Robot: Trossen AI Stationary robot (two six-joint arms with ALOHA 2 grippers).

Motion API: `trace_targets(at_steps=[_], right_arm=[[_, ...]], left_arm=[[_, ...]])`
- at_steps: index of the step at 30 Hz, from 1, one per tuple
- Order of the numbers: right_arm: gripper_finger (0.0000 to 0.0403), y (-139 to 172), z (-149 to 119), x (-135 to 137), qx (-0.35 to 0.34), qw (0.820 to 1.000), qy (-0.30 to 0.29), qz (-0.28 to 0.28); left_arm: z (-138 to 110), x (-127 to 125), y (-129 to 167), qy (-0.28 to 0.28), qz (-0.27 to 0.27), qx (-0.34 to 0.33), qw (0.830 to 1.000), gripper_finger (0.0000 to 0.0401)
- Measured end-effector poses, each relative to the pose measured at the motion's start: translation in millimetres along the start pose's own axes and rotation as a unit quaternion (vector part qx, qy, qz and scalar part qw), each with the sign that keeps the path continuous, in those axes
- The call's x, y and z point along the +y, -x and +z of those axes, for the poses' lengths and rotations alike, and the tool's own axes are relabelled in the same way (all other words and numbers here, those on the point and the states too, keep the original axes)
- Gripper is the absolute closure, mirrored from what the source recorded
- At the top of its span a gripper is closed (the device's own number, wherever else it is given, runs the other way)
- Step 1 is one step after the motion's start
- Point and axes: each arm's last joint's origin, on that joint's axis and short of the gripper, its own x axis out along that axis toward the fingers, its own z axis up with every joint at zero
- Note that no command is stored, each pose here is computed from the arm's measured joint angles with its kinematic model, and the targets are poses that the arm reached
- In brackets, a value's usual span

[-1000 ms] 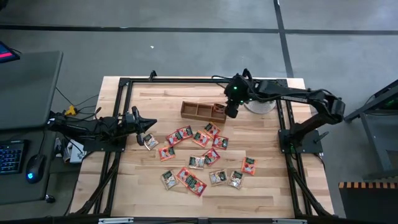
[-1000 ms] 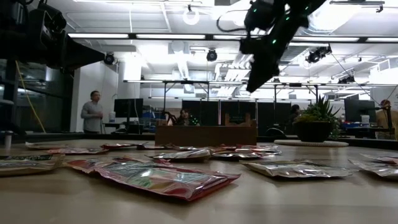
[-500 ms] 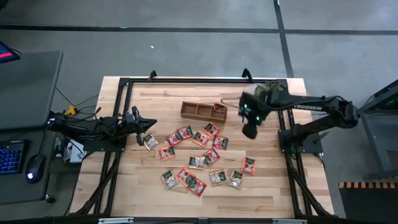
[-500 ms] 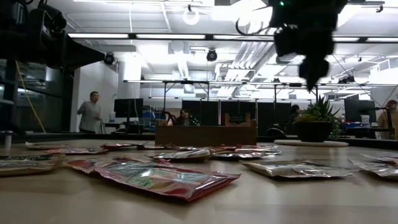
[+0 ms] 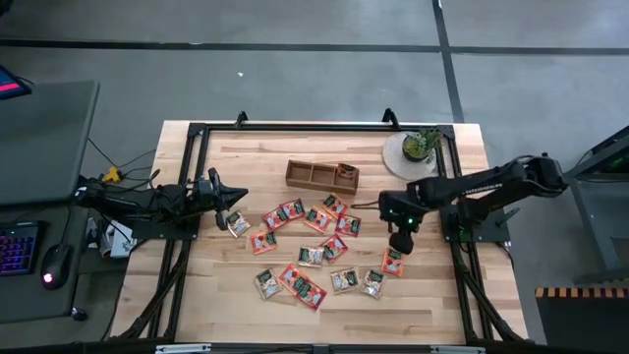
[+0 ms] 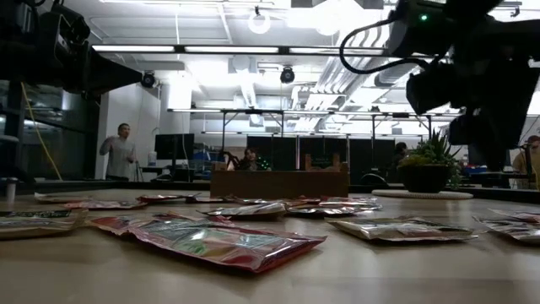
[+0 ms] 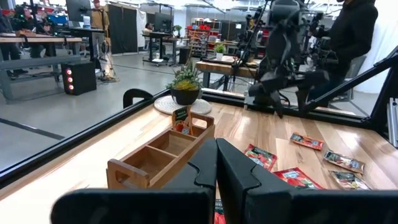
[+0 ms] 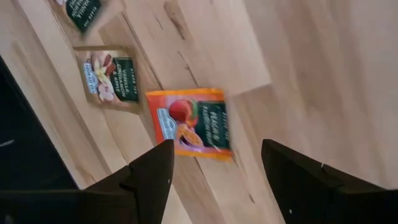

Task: Pick & Place Tea
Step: Put the orange tea bag into the right section of the wooden organizer

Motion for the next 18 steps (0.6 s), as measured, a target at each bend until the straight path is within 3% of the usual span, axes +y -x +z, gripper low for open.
trace_targets(at_steps=[10,18], right_arm=[[0.0163,-14,-7,11,-0.034,0.998,0.047,-0.03],[0.0163,-18,-11,17,-0.053,0.996,0.049,-0.058]], left_arm=[[0,0,0,0.0,0.0,0.0,1.0,0.0401],[0,0,0,0.0,0.0,0.0,1.0,0.0401]])
